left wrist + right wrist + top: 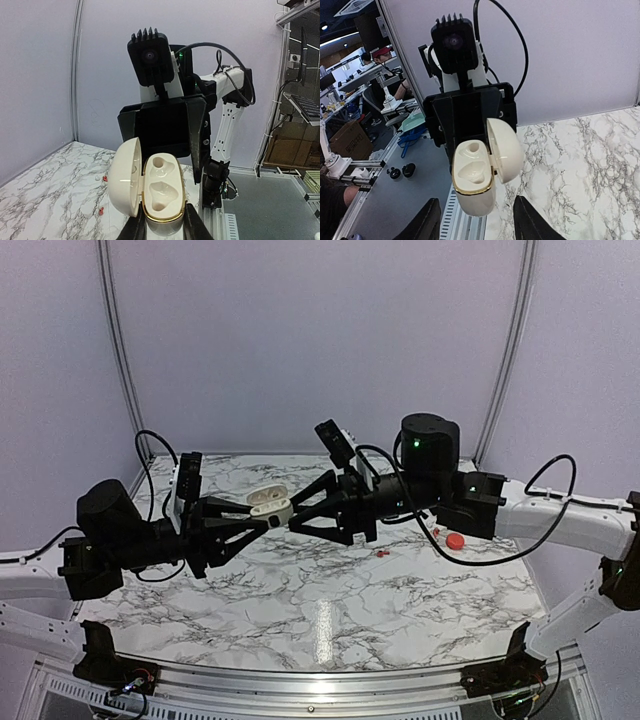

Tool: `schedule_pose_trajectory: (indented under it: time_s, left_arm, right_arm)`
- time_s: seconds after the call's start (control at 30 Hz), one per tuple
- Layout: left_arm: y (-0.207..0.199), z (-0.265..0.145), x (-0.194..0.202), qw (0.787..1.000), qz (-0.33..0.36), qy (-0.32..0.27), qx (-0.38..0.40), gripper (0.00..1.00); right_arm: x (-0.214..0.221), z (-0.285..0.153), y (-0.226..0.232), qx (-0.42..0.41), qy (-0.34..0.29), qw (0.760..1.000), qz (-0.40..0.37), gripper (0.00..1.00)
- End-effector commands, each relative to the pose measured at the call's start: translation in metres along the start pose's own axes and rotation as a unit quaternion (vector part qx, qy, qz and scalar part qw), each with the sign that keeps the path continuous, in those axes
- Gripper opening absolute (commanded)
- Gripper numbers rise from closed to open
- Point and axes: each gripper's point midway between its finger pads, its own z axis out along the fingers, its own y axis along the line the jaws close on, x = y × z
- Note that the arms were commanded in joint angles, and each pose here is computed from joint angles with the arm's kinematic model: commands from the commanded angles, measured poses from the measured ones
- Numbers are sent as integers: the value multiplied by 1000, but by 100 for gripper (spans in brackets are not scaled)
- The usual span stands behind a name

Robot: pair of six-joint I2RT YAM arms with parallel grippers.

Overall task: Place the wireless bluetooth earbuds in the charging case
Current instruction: Pass from the left arm to the right

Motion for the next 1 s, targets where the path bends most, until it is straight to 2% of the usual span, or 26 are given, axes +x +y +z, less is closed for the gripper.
schedule_pose_trajectory:
  time_s: [0.0,0.43,0.57,0.7,0.97]
  left_arm:
    - [-8,1,-3,999,-11,19,32,8]
    - [-6,8,3,998,-25,31,39,7]
    - [-5,6,2,999,-25,29,37,6]
    - [-5,5,0,999,-23,27,35,6]
    - [-4,5,4,999,-24,31,36,6]
  right_arm:
    - [9,4,13,-26,22,999,1,48]
    - [11,7,16,-38,20,999,5,33]
    - [15,8,14,-37,22,999,14,40]
    - [20,10,10,-32,23,999,24,41]
    - [17,9,10,-34,18,999,26,23]
